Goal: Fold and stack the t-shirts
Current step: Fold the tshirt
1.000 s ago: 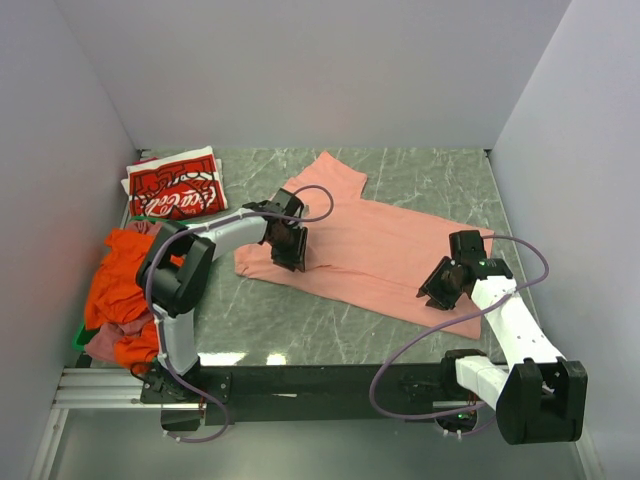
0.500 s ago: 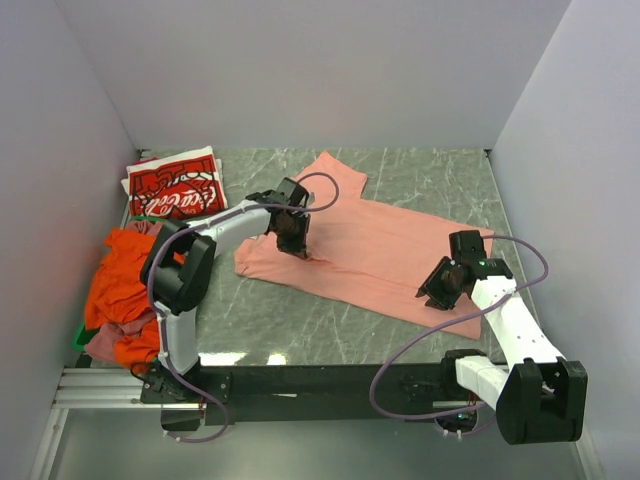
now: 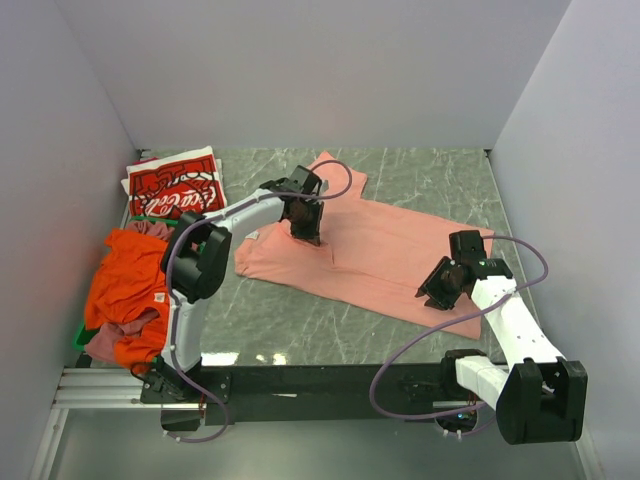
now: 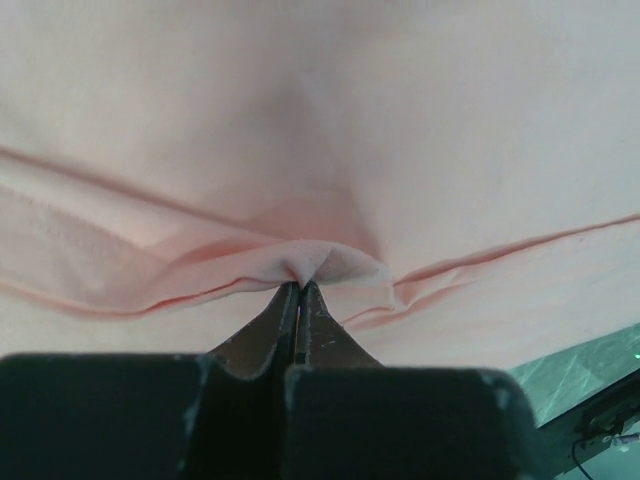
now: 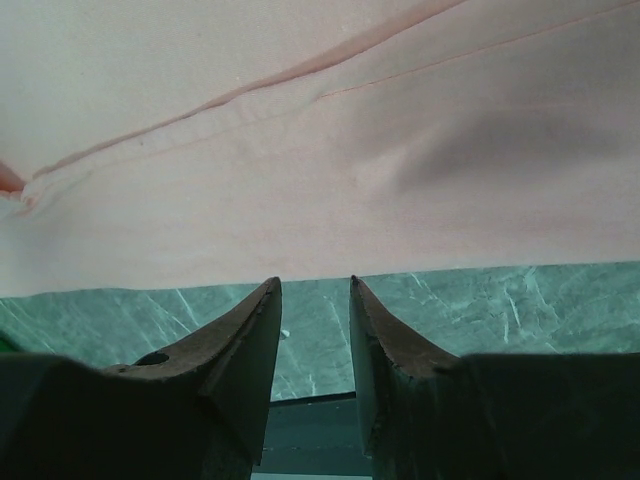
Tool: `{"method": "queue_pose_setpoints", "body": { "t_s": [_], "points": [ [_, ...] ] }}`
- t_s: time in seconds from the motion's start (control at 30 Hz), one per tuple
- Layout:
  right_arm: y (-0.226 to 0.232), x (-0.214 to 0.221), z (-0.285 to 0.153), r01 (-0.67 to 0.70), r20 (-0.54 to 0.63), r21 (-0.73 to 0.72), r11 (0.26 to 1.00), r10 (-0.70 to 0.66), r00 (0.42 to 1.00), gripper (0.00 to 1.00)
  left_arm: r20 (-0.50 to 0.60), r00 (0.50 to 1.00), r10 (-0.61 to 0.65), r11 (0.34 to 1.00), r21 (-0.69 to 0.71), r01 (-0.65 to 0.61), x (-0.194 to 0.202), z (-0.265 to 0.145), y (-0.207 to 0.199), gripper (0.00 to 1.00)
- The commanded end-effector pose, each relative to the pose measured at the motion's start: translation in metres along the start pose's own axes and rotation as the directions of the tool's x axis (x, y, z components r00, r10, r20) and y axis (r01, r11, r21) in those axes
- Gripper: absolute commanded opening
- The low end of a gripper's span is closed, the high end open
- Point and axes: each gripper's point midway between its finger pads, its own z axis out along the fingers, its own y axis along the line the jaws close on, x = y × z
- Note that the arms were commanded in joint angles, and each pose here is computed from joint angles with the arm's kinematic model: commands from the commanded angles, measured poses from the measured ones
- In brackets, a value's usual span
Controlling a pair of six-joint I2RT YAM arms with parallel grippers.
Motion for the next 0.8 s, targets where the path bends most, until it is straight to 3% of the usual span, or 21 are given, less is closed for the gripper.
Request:
{"method": "queue_pose_setpoints", "body": {
  "t_s": [0.0,0.77],
  "points": [
    [0.001,-0.002,0.001,-0.012,0.007,-0.005,1.000,0.012,1.000,0.41,0.034,0.998,0.060,0.997,0.054,-0.062,-0.018,-0.004,-0.020,0.01],
    [0.000,-0.001,0.002,-0.009,0.003,0.002,1.000,0.009,1.000,0.41,0.025,0.997,0.073,0.994,0.084,-0.075,-0.032,0.010,-0.036,0.04]
  ]
}}
